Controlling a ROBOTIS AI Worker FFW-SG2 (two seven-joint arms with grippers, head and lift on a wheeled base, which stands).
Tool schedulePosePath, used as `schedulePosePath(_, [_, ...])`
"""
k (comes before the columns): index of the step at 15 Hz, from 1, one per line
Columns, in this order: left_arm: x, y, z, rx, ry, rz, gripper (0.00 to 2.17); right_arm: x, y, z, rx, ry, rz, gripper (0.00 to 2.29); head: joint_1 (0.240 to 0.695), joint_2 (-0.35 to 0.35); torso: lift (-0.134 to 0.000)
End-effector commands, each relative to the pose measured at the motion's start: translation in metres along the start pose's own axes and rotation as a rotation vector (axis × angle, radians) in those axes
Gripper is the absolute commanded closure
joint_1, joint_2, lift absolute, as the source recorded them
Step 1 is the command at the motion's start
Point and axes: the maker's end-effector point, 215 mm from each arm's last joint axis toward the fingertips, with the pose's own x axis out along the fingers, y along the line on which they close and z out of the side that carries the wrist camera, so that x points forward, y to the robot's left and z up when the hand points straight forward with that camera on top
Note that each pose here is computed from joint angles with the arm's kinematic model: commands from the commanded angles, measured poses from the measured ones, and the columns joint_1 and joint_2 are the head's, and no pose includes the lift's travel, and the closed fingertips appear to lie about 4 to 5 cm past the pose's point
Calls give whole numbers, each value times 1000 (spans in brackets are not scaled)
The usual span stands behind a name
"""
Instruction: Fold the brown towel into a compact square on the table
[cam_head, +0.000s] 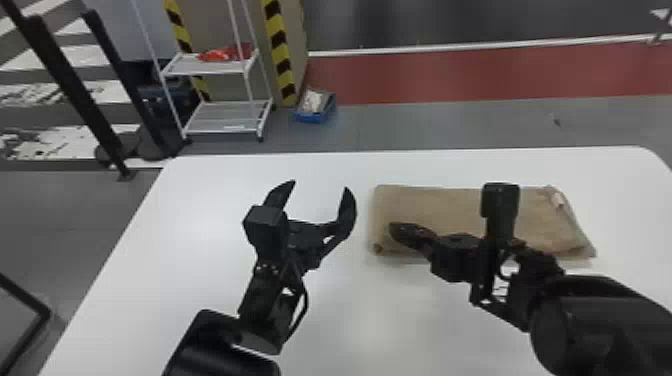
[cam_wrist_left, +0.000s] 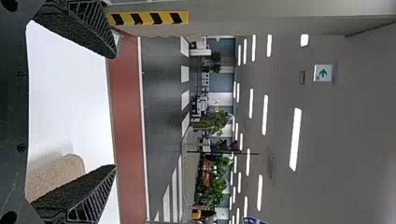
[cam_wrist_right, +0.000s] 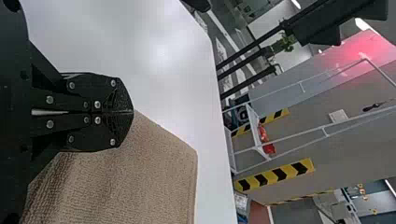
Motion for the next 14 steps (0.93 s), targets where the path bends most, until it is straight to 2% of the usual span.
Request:
schedulePosePath(1, [1,-2,1,0,-1,-3,33,-20,-13,25,-30,-62,-50,1656,695,142,-115])
schedulePosePath(3, [1,-6,0,2,-1,-8,33,-40,-46,33,-83,-67,-141,1656,695,126,-115])
schedulePosePath(4, [0,-7,0,0,0,-9,33,-50,-67,36,-106,-56,-185,1656,695,96,-115])
schedulePosePath(6, [-1,-8,-1,2,2,-10,33,-60,-100,26,-126,-20,-247,1656,695,59,-115])
schedulePosePath(8, [-3,-8,-3,2,5,-10,33,-66,-123,20,-132,-20,-300,1656,695,29,-115])
schedulePosePath(11, [-5,-8,-3,6,5,-11,33,-59,-135,3,-113,29,-305,1656,695,-6,-115])
schedulePosePath(14, [-1,-8,-2,8,5,-10,33,-43,-104,-19,-120,59,-241,1656,695,-5,-115])
